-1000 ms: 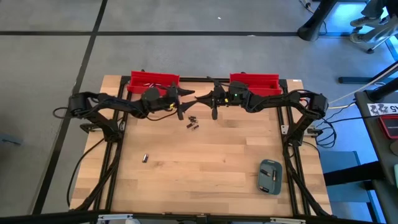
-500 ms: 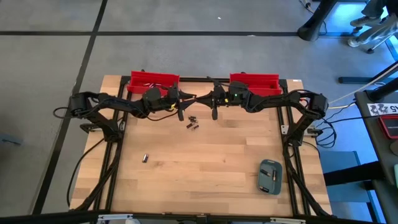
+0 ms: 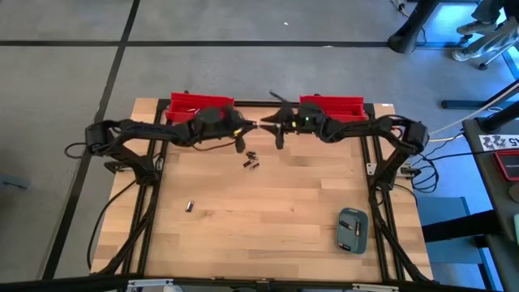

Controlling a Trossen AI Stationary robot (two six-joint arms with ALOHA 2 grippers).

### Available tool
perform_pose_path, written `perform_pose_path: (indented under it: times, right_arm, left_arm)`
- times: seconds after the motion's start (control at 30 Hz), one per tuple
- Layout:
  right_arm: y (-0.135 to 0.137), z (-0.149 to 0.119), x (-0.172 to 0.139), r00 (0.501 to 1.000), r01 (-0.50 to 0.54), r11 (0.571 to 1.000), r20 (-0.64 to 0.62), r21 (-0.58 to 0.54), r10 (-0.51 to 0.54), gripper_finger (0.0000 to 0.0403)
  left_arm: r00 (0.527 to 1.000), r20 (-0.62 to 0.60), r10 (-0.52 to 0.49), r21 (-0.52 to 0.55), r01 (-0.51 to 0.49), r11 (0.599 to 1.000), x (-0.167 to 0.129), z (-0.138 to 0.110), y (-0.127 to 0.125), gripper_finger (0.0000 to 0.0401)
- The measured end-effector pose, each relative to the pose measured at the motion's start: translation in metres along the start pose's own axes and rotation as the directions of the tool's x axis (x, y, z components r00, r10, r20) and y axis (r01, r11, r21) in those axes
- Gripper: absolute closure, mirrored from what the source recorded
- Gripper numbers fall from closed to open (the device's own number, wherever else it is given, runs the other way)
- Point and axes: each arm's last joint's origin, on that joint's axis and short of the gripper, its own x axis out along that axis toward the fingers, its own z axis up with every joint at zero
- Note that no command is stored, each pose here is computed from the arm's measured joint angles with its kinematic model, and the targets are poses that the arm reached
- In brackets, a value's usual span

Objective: Sort batteries
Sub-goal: Put the small silver battery into the left red bin

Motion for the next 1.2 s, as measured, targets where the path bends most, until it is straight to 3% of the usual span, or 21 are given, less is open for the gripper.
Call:
perform_pose_path:
  times: [0.07,0.17,0.3,0.43,0.6,0.7,0.8,0.9,1.0,1.2]
  right_arm:
    - [-0.011,-0.001,-0.002,0.999,0.03,0.999,-0.034,0.029,-0.029,0.0256]
    - [-0.026,-0.001,-0.006,0.996,0.067,0.997,-0.06,0.046,-0.064,0.0217]
    - [-0.037,-0.002,-0.01,0.993,0.098,0.994,-0.069,0.054,-0.094,0.0189]
    - [-0.036,-0.001,-0.009,0.993,0.103,0.995,-0.065,0.004,-0.102,0.0183]
    - [-0.036,0.0,-0.009,0.993,0.103,0.992,-0.056,-0.065,-0.107,0.0183]
    - [-0.037,0.002,-0.009,0.993,0.105,0.989,-0.034,-0.1,-0.109,0.0183]
    - [-0.037,0.003,-0.009,0.994,0.105,0.986,-0.021,-0.132,-0.109,0.0183]
    - [-0.036,0.003,-0.009,0.994,0.101,0.984,-0.022,-0.148,-0.105,0.0182]
    - [-0.036,0.002,-0.009,0.994,0.098,0.984,-0.035,-0.149,-0.104,0.0182]
    - [-0.036,0.0,-0.009,0.993,0.094,0.982,-0.048,-0.166,-0.103,0.0182]
  left_arm:
    - [0.99,-0.116,0.075,0.03,-0.072,0.997,-0.001,0.014,0.005,0.0383]
    - [0.938,-0.281,0.204,0.072,-0.191,0.979,-0.005,0.042,0.017,0.0383]
    - [0.827,-0.467,0.314,0.004,-0.353,0.936,-0.019,0.079,0.049,0.0383]
    - [0.681,-0.627,0.378,-0.061,-0.527,0.848,-0.035,0.093,0.097,0.0383]
    - [0.57,-0.784,0.247,-0.26,-0.662,0.703,-0.055,0.07,0.159,0.0383]
    - [0.464,-0.863,0.202,-0.251,-0.739,0.625,-0.063,0.047,0.184,0.0383]
    - [0.388,-0.909,0.151,-0.241,-0.786,0.569,-0.064,0.026,0.203,0.0383]
    - [0.312,-0.946,0.085,-0.219,-0.812,0.542,-0.061,0.006,0.213,0.0383]
    - [0.266,-0.964,0.02,-0.213,-0.816,0.537,-0.058,-0.005,0.213,0.0383]
    - [0.252,-0.968,0.006,-0.21,-0.82,0.532,-0.049,-0.021,0.222,0.0383]
